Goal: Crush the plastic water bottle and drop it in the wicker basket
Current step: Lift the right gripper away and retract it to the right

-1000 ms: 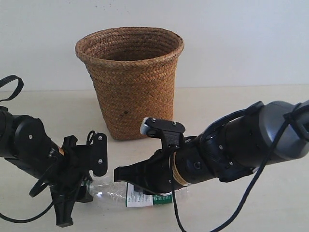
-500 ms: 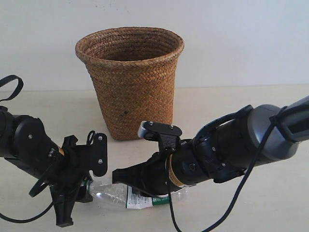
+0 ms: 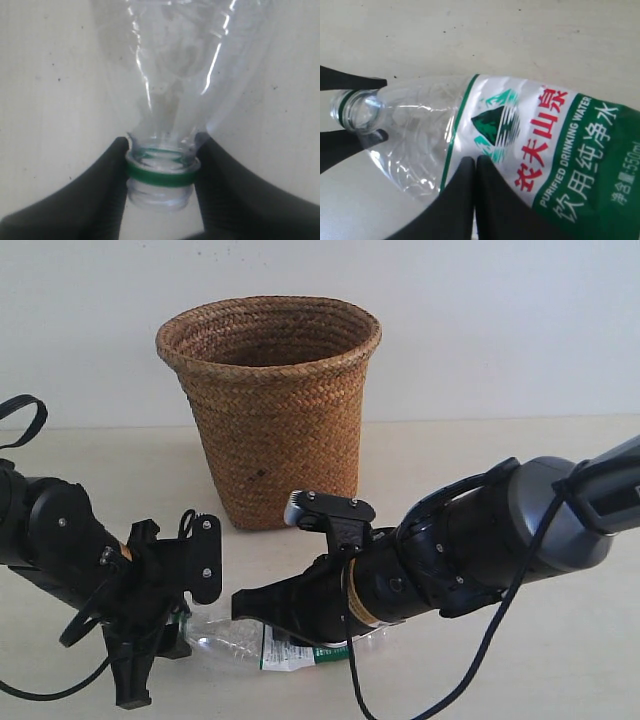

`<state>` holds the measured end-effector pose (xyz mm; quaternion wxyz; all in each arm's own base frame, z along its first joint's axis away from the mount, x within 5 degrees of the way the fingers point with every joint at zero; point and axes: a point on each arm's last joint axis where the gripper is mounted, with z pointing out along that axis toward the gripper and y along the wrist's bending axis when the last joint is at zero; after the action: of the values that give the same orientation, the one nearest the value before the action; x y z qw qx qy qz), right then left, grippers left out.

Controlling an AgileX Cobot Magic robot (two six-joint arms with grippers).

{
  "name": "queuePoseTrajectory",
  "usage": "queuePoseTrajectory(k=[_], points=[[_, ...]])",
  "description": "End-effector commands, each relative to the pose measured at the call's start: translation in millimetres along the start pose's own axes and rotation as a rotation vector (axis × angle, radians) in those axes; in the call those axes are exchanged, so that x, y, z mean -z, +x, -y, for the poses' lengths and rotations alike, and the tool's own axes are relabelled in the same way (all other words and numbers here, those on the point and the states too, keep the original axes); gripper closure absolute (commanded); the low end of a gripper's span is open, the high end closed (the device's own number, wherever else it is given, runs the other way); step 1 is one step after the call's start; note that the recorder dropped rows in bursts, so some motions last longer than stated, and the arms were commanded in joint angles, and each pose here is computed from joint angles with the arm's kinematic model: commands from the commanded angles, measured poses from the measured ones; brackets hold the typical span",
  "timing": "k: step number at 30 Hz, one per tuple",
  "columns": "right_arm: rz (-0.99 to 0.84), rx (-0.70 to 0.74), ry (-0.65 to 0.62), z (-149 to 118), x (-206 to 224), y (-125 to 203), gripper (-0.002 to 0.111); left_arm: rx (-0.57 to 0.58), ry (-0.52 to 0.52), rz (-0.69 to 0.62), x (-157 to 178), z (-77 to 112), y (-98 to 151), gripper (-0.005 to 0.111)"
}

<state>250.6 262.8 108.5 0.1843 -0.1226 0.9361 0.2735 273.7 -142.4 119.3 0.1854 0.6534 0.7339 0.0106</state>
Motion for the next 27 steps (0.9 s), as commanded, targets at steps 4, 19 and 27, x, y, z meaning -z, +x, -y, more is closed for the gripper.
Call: queuePoseTrajectory(k=[4, 19, 27], points=[[-0.127, -0.005, 0.058, 23.2, -24.7, 29.1, 0.108, 0.018, 0.014, 0.002, 0.0, 1.5, -1.9, 0.103], [0.187, 0.076, 0.045, -12.0, 55.4, -19.4, 0.108, 0.018, 0.016, 0.001, 0.0, 1.7, -1.8, 0.103], [0.536, 0.136, 0.123, -14.8, 169.9, -17.8, 0.108, 0.022, 0.018, 0.001, 0.0, 1.8, -1.8, 0.103]])
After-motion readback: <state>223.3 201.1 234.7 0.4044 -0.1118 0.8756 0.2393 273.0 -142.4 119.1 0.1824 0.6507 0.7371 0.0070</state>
